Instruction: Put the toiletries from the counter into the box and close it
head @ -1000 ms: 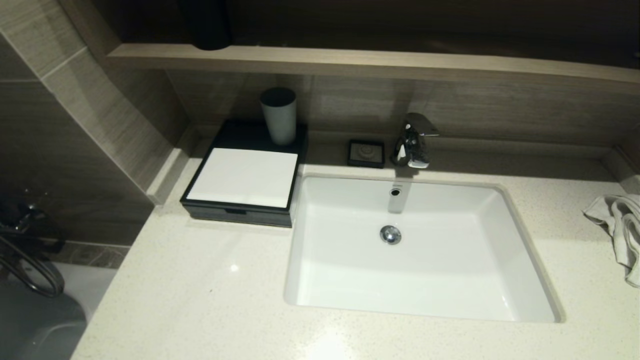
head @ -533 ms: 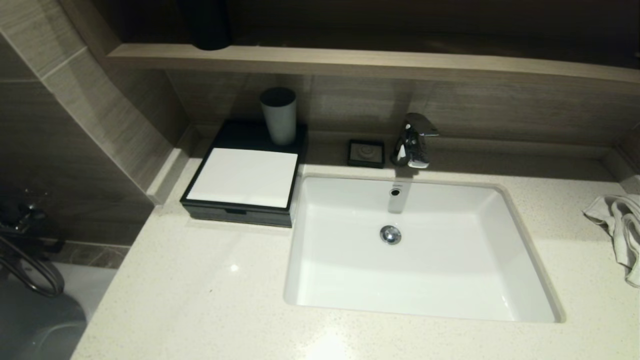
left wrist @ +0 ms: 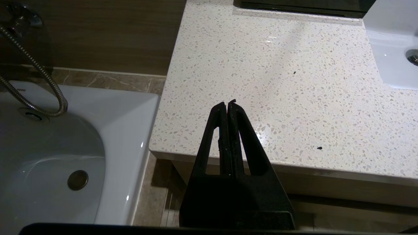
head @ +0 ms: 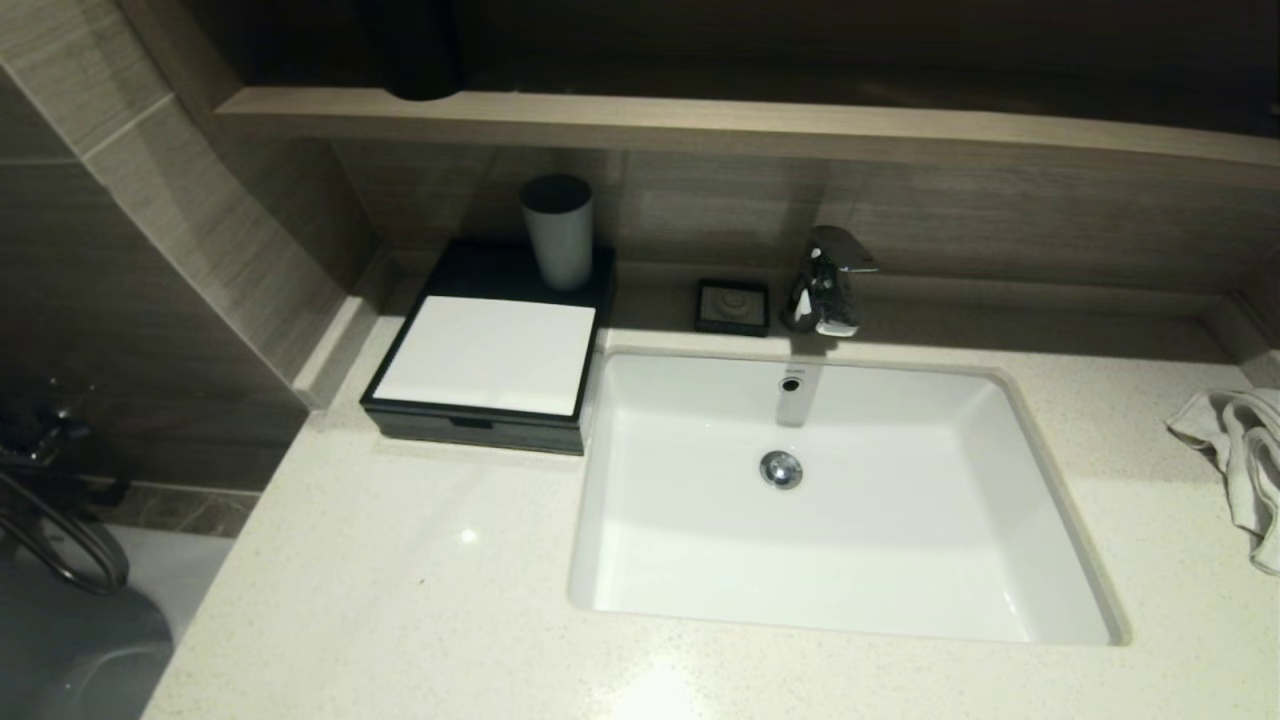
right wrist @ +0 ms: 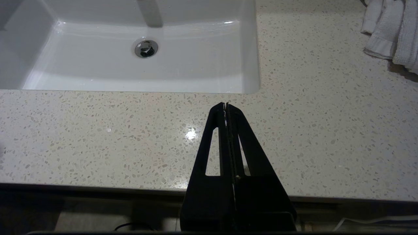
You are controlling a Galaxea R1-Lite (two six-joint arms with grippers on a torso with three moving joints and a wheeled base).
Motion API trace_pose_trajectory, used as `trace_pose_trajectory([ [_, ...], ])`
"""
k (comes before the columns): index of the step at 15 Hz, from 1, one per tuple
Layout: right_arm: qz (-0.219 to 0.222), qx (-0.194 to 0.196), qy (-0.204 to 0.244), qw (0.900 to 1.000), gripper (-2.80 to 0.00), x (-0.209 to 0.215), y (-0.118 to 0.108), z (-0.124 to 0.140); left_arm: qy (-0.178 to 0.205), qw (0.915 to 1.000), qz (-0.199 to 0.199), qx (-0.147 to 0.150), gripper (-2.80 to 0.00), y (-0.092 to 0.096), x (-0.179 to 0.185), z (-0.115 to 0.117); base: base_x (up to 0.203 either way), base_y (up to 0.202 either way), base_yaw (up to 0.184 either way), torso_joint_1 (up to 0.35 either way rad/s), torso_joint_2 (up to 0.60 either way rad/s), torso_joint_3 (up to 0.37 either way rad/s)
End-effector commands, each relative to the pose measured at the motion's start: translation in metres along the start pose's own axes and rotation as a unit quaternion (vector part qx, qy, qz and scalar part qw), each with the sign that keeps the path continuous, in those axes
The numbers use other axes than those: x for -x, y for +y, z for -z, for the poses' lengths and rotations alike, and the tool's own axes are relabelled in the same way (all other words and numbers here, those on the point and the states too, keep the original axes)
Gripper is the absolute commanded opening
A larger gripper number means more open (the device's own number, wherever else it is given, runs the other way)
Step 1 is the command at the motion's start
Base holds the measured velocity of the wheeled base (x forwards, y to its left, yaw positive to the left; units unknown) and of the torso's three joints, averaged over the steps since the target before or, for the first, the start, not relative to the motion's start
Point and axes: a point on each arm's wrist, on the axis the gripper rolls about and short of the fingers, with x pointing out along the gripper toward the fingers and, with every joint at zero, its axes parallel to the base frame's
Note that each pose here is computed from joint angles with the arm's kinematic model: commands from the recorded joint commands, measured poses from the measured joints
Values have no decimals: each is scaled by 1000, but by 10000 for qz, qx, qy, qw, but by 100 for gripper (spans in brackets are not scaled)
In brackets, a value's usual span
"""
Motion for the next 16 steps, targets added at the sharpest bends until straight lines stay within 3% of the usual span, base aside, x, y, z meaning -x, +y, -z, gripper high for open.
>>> trace_pose_trajectory([
  [1,2,-3,5,10000,-280,0,0,0,13,10000,-4,-2,-280,0,0,0,0,0,0,0,0,0],
  [16,2,-3,5,10000,-280,0,0,0,13,10000,-4,-2,-280,0,0,0,0,0,0,0,0,0],
])
